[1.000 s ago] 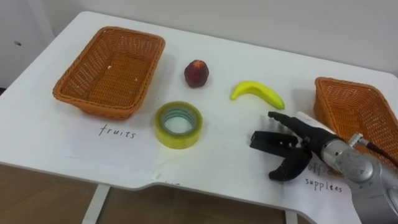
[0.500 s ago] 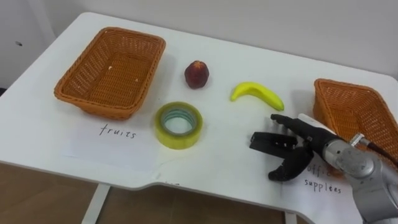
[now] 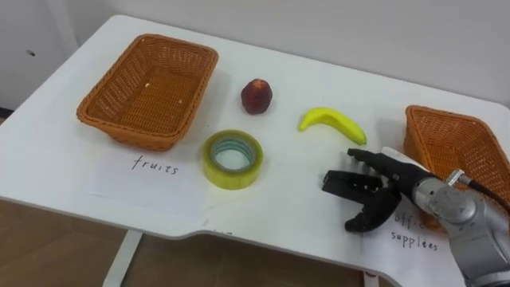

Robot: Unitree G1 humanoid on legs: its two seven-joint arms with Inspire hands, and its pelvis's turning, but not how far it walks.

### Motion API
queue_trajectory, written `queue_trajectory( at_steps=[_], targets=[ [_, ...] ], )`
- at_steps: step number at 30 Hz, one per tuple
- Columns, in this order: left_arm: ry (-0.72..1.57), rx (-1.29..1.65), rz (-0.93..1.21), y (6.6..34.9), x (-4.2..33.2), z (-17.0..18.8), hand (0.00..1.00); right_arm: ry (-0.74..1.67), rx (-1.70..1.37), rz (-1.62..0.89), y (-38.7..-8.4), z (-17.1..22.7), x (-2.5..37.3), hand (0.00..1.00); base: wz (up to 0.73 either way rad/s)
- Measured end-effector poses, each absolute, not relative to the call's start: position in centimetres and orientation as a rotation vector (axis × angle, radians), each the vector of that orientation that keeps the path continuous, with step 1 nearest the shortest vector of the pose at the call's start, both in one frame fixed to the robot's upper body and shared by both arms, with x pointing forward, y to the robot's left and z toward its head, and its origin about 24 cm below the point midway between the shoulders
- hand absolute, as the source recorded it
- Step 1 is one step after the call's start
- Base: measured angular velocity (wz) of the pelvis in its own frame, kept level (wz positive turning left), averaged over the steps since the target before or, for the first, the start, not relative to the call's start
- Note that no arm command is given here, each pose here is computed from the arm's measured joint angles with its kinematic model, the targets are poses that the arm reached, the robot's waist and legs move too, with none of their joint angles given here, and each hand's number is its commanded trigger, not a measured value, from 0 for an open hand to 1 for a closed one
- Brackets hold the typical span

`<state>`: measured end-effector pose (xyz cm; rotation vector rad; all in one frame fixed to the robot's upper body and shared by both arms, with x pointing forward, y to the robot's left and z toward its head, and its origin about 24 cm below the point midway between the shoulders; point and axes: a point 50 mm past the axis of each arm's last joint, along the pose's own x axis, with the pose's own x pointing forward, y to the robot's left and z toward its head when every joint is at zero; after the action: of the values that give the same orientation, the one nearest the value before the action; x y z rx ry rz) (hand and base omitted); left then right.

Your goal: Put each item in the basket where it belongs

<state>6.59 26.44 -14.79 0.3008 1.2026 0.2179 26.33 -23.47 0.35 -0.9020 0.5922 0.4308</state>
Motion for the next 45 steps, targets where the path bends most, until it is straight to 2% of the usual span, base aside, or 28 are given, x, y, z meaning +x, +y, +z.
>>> queue_trajectory(
  at_steps=[14,15,16,31,45],
  targets=[
    [1.206,0.316,0.242,26.5,6.5,-14.8,0.0,0.638,-0.901,0.444,-23.3,-0.6,26.6,0.0,0.0],
    [1.205,0.315,0.241,26.5,6.5,-14.8,0.0,0.64,-0.906,0.444,-23.3,-0.5,26.6,0.22,0.0],
    [1.204,0.315,0.24,26.5,6.5,-14.8,0.0,0.643,-0.913,0.447,-23.3,-0.5,26.7,1.0,0.0],
    [1.178,0.322,0.217,25.9,7.6,-14.8,0.0,0.622,-1.105,0.331,-23.6,-0.3,27.0,1.0,0.04],
    [1.17,0.336,0.222,26.1,7.8,-14.7,0.0,0.612,-1.111,0.292,-23.9,-0.6,26.9,1.0,0.04]
  ],
)
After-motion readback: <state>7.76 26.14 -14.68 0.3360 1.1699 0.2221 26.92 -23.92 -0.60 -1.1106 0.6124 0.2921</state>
